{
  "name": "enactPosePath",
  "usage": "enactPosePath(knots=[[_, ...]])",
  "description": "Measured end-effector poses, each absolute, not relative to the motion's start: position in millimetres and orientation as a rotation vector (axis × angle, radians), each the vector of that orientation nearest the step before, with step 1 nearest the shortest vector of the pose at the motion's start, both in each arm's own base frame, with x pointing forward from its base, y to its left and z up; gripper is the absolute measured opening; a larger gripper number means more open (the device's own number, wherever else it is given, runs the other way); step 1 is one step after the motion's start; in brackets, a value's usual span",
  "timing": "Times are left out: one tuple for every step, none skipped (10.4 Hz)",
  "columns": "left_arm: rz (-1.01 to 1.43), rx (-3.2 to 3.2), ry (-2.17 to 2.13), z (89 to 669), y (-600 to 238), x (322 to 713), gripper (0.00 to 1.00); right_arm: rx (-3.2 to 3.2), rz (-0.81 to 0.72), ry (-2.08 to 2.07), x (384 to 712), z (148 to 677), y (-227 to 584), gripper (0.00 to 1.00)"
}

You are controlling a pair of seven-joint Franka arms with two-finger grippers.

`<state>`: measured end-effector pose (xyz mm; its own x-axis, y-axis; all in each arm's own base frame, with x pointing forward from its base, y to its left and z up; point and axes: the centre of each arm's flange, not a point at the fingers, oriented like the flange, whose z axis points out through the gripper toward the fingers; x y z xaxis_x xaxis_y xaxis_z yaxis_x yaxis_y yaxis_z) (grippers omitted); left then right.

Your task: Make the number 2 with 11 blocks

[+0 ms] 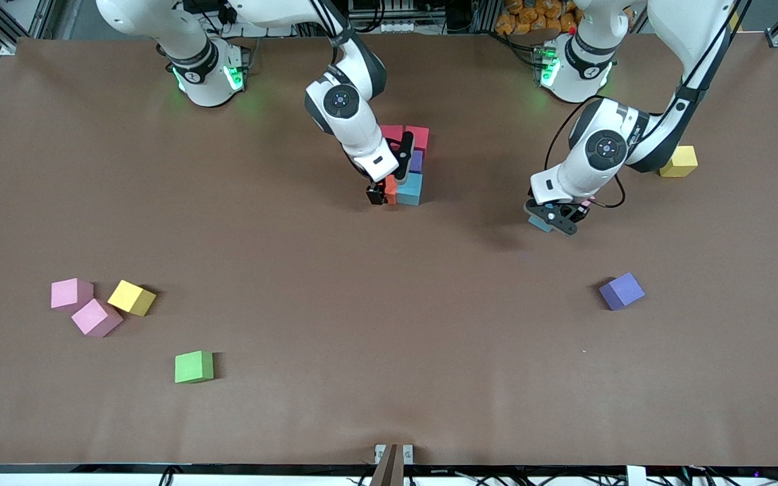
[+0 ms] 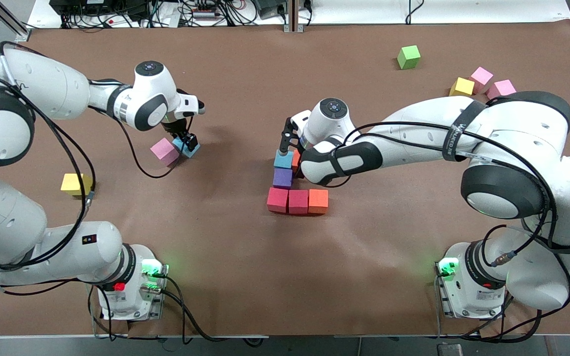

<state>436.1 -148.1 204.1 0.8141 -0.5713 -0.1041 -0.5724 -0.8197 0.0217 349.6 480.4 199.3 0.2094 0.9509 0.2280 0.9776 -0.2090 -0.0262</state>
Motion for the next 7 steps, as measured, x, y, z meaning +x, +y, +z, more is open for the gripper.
enactPosePath(knots=[[0.161,-2.982,0.940,205.0,-148.3,436.9,0.60,-2.304,-0.231,-1.860,350.1,205.7,482.1,1.00],[0.157,-2.983,0.940,205.3,-148.5,437.3,0.60,-2.297,-0.216,-1.857,350.9,215.8,483.3,1.00],[0.151,-2.983,0.940,206.0,-148.8,438.2,0.60,-2.290,-0.202,-1.852,352.8,229.5,483.1,1.00],[0.143,-2.983,0.941,207.4,-149.5,439.7,0.60,-2.289,-0.187,-1.840,356.3,244.4,480.7,1.00],[0.128,-2.982,0.944,210.8,-151.2,442.5,0.60,-2.301,-0.167,-1.813,364.9,260.7,472.8,1.00],[0.107,-2.979,0.948,215.9,-153.5,446.2,0.60,-2.328,-0.139,-1.768,380.2,277.8,457.8,1.00],[0.084,-2.975,0.955,221.7,-157.4,450.4,0.60,-2.372,-0.099,-1.701,404.8,295.1,432.0,1.00]])
